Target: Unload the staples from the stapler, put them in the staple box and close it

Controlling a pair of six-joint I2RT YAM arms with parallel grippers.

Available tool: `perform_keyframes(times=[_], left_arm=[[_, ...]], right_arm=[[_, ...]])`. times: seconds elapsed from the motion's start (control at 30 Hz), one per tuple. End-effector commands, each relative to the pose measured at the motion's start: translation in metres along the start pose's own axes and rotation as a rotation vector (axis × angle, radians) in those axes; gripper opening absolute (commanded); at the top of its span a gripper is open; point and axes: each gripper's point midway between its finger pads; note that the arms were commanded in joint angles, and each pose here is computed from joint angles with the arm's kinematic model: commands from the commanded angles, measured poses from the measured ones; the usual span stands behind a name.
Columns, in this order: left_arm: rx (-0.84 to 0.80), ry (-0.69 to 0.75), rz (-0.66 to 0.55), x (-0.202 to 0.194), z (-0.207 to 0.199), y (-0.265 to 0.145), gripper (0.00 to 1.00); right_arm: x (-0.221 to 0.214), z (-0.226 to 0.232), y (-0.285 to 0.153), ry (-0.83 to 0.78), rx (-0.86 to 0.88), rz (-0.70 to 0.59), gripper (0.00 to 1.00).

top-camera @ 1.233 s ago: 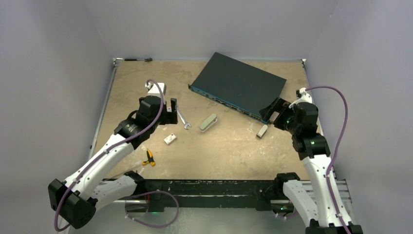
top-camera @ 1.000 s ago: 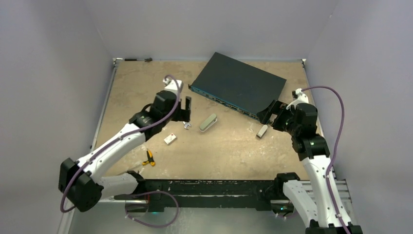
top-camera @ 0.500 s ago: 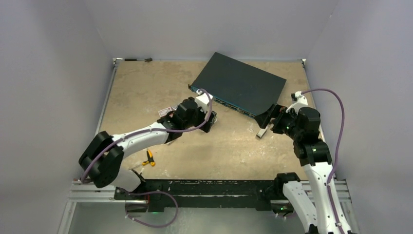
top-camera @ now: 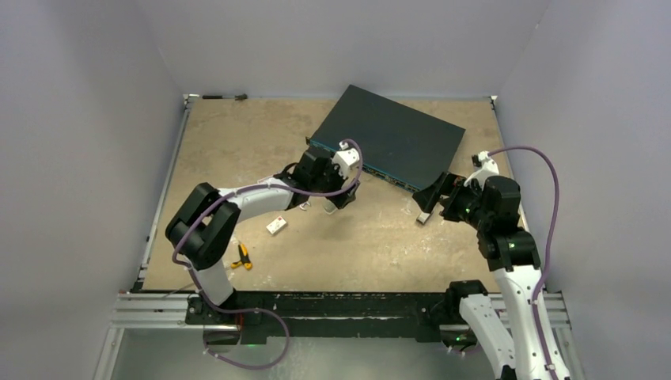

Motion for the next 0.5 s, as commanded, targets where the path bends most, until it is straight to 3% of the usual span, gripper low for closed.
perform_keyframes(times=[0.0,0.2,0.47], left_arm=[[-0.061,0.021,-0.037,0.018,0.006,0.002,0.79],[-0.067,0.018,0.068,-0.003,0.004,-0.001,0.76],[-0.056,0.013,0.102,-0.012,0.006,0.004,0.71]], right_arm=[[0.008,0.019,-0.015,-0.025,0.055,-0.023,0.97],[0.005,0.016,-0.014,-0.015,0.056,-0.024,0.97],[0.003,0.017,-0.014,-0.007,0.060,-0.019,0.97]])
Point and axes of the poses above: each gripper's point midway between its finger pads, its own y axis out along the fingers, its own z axis along the line the jaws close on, x = y × z, and after that the axes turned 14 degrees about y, right-handed
